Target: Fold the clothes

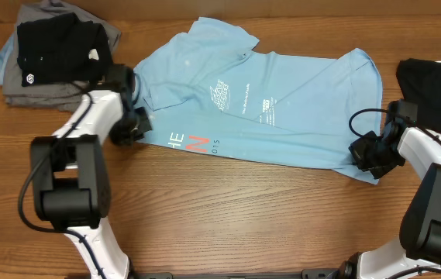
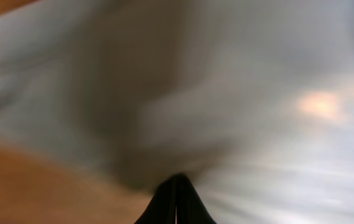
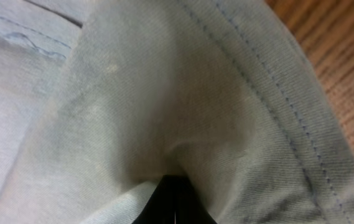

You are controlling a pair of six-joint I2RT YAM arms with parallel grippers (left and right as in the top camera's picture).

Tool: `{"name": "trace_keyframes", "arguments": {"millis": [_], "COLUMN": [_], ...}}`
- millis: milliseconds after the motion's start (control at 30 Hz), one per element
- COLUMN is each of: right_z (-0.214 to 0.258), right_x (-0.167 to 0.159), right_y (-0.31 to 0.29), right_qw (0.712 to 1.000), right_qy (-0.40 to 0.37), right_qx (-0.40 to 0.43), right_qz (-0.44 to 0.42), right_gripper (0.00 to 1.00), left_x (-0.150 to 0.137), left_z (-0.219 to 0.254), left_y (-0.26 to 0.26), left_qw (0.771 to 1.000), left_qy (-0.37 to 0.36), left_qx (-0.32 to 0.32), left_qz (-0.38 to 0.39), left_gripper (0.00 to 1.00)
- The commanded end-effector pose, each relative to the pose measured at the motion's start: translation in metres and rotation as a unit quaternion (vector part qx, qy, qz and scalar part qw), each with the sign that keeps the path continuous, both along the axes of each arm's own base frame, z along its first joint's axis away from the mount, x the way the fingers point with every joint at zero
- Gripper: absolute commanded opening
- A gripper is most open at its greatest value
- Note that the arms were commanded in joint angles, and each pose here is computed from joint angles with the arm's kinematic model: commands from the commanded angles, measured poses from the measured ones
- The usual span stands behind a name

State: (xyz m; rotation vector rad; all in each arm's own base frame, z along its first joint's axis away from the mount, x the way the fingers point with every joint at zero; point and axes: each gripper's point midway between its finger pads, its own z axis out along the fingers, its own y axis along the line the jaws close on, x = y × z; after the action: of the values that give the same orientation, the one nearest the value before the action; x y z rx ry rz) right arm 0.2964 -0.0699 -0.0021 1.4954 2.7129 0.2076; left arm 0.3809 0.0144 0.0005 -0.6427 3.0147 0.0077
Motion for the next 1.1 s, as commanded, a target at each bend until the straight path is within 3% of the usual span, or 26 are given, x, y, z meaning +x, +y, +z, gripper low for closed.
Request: {"name": "trace_keyframes", "arguments": {"millis": [0, 233, 367, 633, 700, 800, 867, 933, 1000, 1067], "right_z": [-0.02, -0.007, 0.01, 0.081, 0.104, 0.124, 0.128, 0.127, 0.124, 0.122], "right_x": [-0.03, -0.033, -0.046, -0.049, -0.021, 0.005, 0.009, 0.007, 0.0, -0.004], "right_y": [-0.011, -0.01, -0.02, -0.037, -0.015, 0.02, 0.03, 0.032, 0.034, 0.035], "right_qw": [0.997, 0.997, 0.992, 0.982, 0.99, 0.983, 0.98, 0.98, 0.982, 0.984], "right_qy": [0.065, 0.074, 0.089, -0.003, -0.097, -0.182, -0.195, -0.191, -0.178, -0.169], "right_qx": [-0.024, -0.023, -0.057, -0.125, -0.068, 0.014, 0.041, 0.047, 0.05, 0.052], "right_qz": [-0.017, -0.019, -0.074, -0.144, -0.073, 0.015, 0.028, 0.028, 0.038, 0.038], "right_gripper": [0.04, 0.04, 0.04, 0.04, 0.12, 0.29, 0.42, 0.51, 0.32, 0.15], "left_x": [-0.022, -0.045, -0.054, -0.031, -0.008, 0.009, 0.015, 0.017, 0.011, 0.008], "left_z": [-0.003, 0.022, 0.048, 0.115, 0.125, 0.12, 0.108, 0.092, 0.063, 0.045], "left_y": [0.038, 0.041, 0.038, 0.015, -0.012, -0.032, -0.043, -0.05, -0.055, -0.055], "left_qw": [0.996, 0.994, 0.993, 0.995, 0.99, 0.987, 0.986, 0.988, 0.993, 0.995], "left_qy": [0.036, 0.059, 0.051, -0.08, -0.133, -0.152, -0.148, -0.13, -0.087, -0.063], "left_qx": [0.023, 0.013, 0.015, -0.009, -0.038, -0.044, -0.046, -0.047, -0.05, -0.051], "left_qz": [0.072, 0.088, 0.101, 0.052, -0.013, -0.041, -0.054, -0.062, -0.067, -0.066], "left_gripper": [0.04, 0.04, 0.04, 0.04, 0.04, 0.05, 0.18, 0.2, 0.05, 0.04]}}
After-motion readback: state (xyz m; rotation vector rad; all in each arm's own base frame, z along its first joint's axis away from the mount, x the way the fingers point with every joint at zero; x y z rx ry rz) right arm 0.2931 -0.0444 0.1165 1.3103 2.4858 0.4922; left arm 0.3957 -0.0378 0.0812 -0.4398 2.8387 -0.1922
